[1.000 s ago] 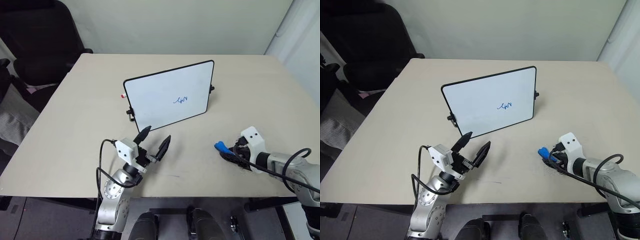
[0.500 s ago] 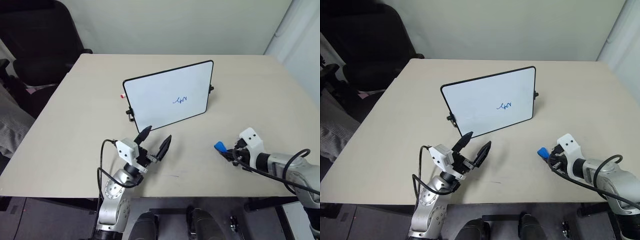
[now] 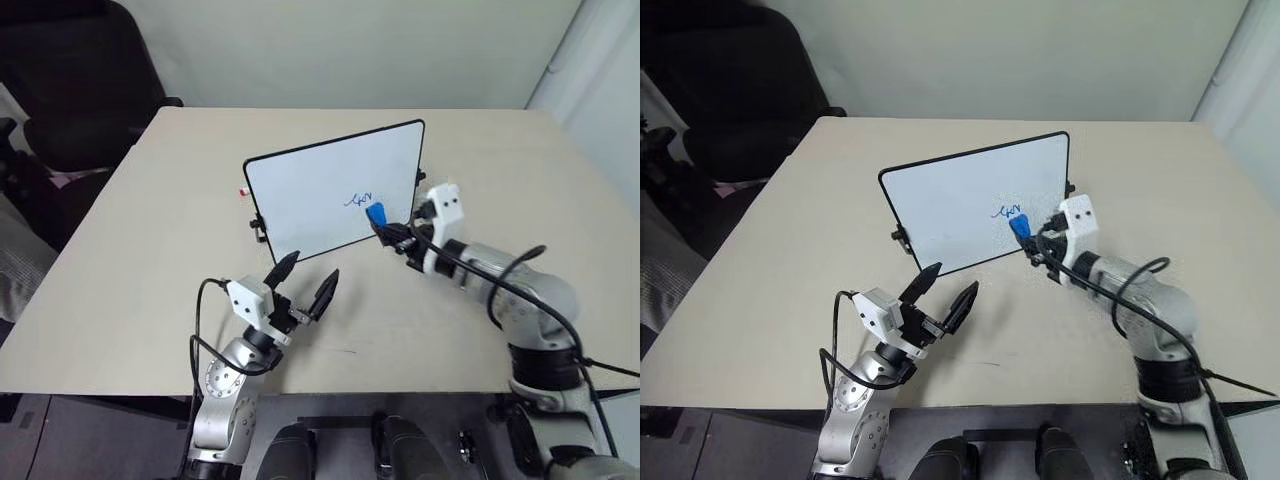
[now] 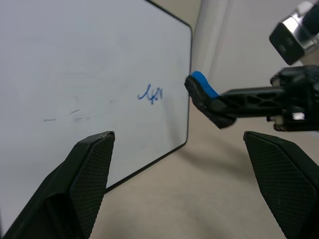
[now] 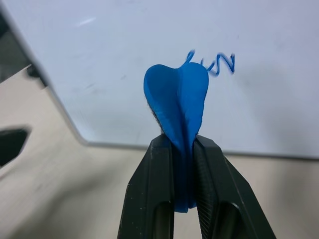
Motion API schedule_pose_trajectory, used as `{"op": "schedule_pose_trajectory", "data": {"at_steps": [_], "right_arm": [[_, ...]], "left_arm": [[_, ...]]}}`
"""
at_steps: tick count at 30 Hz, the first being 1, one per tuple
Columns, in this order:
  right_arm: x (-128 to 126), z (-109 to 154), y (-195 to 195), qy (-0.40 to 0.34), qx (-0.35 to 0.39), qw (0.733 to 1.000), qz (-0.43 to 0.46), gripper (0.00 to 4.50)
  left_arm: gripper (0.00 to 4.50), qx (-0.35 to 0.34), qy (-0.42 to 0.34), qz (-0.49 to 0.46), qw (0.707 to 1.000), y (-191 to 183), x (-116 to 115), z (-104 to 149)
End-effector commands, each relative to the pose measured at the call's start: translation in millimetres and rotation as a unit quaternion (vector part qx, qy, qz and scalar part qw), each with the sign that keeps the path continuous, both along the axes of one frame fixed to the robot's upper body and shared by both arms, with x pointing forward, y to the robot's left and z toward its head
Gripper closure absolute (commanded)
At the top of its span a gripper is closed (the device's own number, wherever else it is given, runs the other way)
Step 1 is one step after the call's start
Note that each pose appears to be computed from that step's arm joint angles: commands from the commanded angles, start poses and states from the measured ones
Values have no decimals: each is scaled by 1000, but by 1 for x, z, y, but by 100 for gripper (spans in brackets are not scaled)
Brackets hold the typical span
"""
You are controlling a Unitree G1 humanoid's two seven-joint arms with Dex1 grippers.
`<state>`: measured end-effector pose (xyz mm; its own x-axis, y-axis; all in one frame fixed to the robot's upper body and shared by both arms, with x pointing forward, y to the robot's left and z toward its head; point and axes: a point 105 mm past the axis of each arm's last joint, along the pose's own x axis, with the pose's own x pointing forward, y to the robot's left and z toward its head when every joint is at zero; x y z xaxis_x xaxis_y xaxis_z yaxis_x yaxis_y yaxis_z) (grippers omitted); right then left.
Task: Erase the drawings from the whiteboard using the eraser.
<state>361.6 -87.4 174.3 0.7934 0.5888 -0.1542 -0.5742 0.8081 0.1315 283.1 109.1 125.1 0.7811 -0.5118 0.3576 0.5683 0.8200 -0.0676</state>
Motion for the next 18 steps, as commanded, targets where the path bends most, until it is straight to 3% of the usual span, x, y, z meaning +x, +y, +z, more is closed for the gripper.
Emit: {"op": "schedule_pose_trajectory", "data": {"at_steps": [1,18], "right_arm": [[16,12,2,-30,4,999,-40,425],[36,27,26,-52,23,996,-68,425]], "left_arm": [[0,-2,-22,6,1000,4,-2,12],[0,-10,-21,11,1000,8,-9,15]]}}
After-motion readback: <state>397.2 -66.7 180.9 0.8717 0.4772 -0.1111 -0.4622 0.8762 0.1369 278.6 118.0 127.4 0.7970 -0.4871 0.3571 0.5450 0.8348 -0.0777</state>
